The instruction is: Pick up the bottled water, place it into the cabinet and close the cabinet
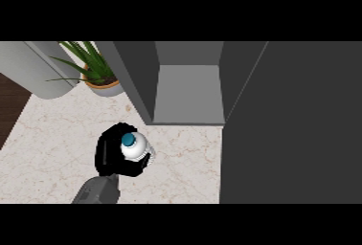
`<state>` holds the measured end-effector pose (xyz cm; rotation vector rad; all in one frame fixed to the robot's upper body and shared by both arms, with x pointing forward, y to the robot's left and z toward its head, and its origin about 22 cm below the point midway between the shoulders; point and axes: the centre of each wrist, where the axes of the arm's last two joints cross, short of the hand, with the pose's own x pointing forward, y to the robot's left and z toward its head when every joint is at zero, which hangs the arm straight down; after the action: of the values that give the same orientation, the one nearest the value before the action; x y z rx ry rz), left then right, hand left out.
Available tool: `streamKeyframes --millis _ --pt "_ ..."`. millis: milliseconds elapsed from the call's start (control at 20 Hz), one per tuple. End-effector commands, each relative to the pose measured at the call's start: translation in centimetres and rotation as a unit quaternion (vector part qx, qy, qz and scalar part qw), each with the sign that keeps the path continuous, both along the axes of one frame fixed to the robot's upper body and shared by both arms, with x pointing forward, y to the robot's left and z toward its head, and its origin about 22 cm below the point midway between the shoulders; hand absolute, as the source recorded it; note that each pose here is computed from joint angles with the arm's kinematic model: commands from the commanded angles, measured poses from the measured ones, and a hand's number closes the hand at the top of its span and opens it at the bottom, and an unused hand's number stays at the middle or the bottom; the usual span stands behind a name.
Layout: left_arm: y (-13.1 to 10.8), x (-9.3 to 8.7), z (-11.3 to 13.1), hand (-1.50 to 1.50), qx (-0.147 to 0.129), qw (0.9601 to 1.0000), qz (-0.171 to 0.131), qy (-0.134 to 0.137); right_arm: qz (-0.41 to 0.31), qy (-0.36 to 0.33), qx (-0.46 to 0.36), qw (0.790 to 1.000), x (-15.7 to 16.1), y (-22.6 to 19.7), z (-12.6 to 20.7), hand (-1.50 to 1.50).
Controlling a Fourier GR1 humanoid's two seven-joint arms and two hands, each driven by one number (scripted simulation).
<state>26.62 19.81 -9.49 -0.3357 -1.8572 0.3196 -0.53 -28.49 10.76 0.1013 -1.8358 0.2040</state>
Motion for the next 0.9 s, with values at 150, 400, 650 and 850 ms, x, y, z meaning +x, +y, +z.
streamKeyframes --millis 150,400,650,850 --pt "-6.0 -0.1 7.3 1.5 -0.003 0.9984 -0.046 -0.031 0.004 -0.035 0.006 0.999 0.7 0.3 1.5 -1.5" --pt "-9.2 -0.1 12.4 1.5 0.019 0.9965 -0.069 -0.042 0.011 -0.041 0.022 0.999 2.0 0.7 1.5 -1.5" --pt "-12.0 -0.6 15.4 1.5 0.029 0.9972 -0.064 -0.027 0.016 -0.034 0.018 0.999 1.4 0.8 1.7 -1.5" --pt "-14.2 -1.3 19.0 1.5 0.049 0.9969 -0.058 -0.02 0.016 -0.044 0.013 0.999 1.8 -0.6 1.9 -1.5"
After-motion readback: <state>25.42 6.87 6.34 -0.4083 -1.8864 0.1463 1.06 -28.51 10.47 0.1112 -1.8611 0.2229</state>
